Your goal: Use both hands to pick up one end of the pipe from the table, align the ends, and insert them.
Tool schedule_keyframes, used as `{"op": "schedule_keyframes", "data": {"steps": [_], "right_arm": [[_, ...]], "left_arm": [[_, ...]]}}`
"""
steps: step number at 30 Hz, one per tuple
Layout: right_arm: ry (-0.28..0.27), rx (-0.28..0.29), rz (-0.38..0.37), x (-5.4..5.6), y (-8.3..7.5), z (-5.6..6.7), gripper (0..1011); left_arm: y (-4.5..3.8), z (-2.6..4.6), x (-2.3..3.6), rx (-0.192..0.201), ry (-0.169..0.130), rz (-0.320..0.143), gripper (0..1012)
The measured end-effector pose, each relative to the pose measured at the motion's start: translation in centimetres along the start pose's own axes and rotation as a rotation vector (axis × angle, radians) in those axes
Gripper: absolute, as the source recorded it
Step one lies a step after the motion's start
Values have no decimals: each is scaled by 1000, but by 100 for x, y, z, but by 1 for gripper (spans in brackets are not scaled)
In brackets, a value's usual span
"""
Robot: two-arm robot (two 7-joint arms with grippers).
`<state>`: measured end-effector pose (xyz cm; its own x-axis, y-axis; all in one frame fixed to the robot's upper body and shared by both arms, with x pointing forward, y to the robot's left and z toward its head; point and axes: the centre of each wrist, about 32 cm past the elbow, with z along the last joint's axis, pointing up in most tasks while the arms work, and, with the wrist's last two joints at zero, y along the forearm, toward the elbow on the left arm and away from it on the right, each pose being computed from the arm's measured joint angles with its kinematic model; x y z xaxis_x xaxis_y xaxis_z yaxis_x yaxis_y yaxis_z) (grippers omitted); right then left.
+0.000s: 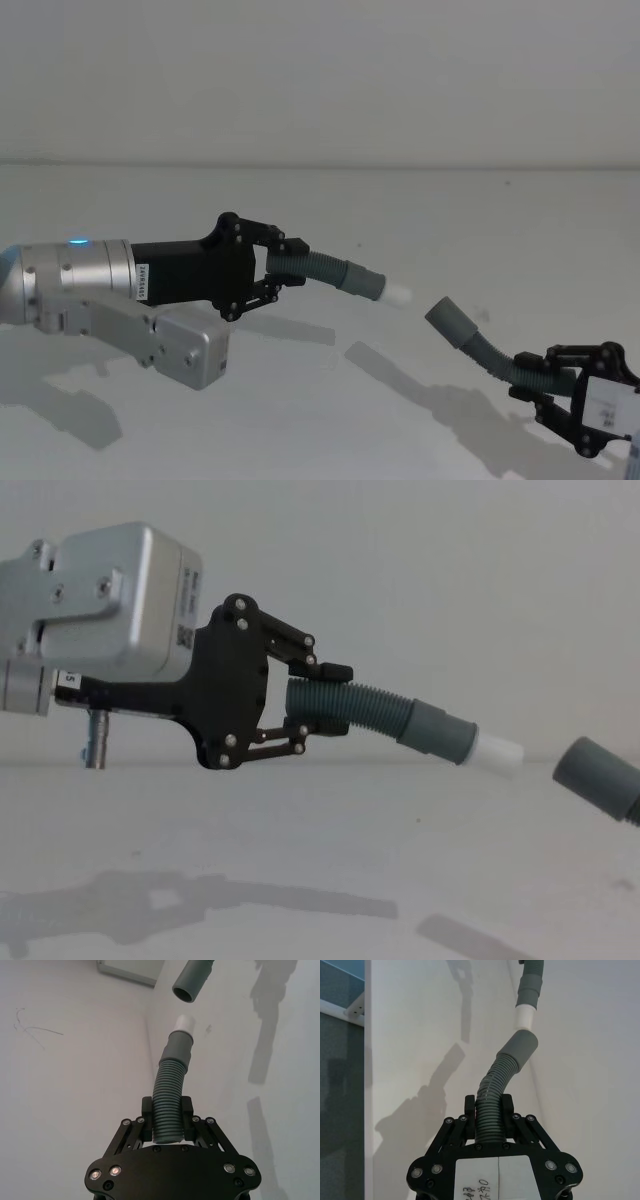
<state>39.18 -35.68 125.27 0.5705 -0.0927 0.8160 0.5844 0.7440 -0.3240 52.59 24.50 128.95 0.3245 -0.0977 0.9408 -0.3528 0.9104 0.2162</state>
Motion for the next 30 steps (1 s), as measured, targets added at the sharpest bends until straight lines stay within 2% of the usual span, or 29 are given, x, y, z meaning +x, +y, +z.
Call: {"op": "schedule_keyframes", "data": {"steps": [30], "right_arm": [[-68,33,30,192,137,-56,290]], "left_arm": [[3,-1,3,-1,-2,0,319]]}}
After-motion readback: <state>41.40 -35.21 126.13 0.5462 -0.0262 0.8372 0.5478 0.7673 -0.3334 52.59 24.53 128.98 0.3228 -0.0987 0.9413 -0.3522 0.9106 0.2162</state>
